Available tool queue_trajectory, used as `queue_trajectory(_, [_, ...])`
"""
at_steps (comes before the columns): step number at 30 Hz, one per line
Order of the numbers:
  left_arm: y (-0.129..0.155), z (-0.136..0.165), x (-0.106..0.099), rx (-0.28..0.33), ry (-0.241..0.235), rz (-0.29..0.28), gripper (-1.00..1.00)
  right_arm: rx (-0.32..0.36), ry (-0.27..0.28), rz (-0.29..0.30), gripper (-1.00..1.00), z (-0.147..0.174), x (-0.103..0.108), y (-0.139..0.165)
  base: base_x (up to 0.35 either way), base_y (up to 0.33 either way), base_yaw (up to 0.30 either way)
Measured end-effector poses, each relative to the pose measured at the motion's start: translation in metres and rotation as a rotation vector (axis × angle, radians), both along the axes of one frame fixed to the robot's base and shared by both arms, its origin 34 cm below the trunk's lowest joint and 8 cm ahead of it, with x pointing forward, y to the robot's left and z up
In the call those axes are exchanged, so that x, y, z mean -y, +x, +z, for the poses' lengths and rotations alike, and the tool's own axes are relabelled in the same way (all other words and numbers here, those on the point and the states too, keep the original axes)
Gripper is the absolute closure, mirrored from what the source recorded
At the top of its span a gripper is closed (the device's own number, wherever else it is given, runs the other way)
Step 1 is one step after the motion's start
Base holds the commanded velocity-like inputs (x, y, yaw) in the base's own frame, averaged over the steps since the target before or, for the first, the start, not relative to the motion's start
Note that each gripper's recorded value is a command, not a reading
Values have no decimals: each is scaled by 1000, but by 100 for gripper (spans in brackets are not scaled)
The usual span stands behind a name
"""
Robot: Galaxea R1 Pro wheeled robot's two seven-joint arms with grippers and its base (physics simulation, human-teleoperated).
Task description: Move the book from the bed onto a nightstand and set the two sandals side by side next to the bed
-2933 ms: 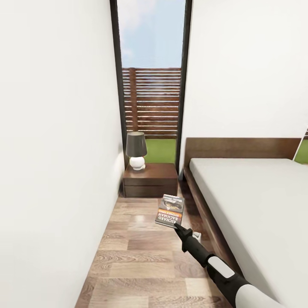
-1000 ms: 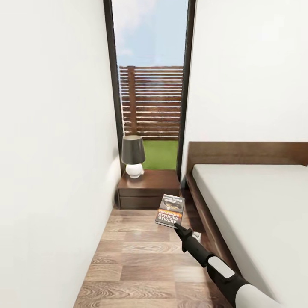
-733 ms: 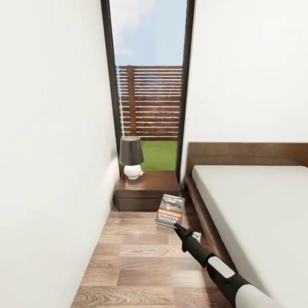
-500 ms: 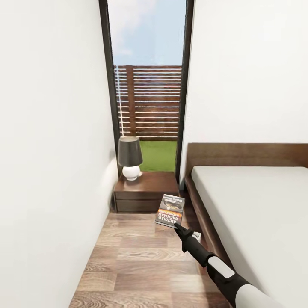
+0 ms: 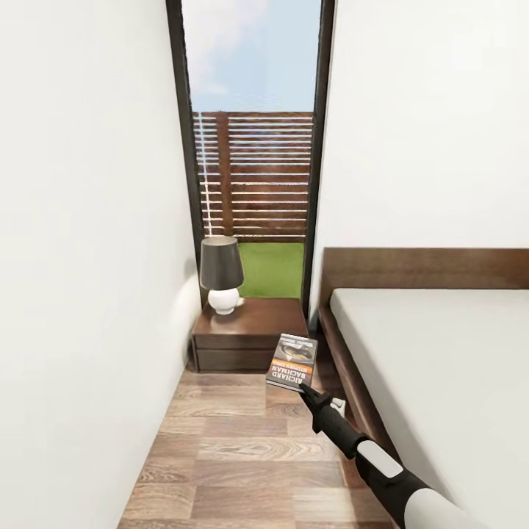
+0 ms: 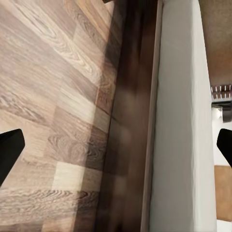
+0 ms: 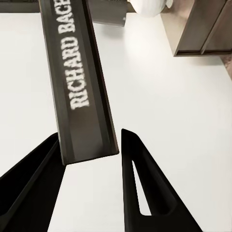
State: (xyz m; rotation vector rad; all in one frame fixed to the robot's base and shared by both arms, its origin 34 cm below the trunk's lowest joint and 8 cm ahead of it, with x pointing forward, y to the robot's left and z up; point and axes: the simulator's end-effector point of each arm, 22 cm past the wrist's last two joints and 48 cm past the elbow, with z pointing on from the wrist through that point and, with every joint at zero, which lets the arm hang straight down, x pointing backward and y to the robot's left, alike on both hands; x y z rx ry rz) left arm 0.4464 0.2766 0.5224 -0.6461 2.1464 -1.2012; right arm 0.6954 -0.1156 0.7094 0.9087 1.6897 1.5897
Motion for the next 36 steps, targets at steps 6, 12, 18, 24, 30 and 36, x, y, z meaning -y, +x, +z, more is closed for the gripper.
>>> queue_trajectory(6, [0, 0, 0, -1, 0, 0, -100, 0, 0, 0, 100, 0, 0, 0, 164, -1, 0])
queue_trajectory(12, [0, 0, 0, 0, 0, 0, -100, 0, 0, 0, 100, 0, 0, 0, 162, 0, 0])
queue_trajectory(18, [0, 0, 0, 0, 0, 0, -100, 0, 0, 0, 100, 0, 0, 0, 160, 0, 0])
queue_trajectory(24, [0, 0, 0, -1, 0, 0, -100, 0, 0, 0, 100, 0, 0, 0, 160, 0, 0])
queue_trajectory(30, [0, 0, 0, -1, 0, -1, -100, 0, 0, 0, 100, 0, 0, 0, 158, 0, 0])
queue_trajectory(36, [0, 0, 0, 0, 0, 0, -100, 0, 0, 0, 100, 0, 0, 0, 156, 0, 0])
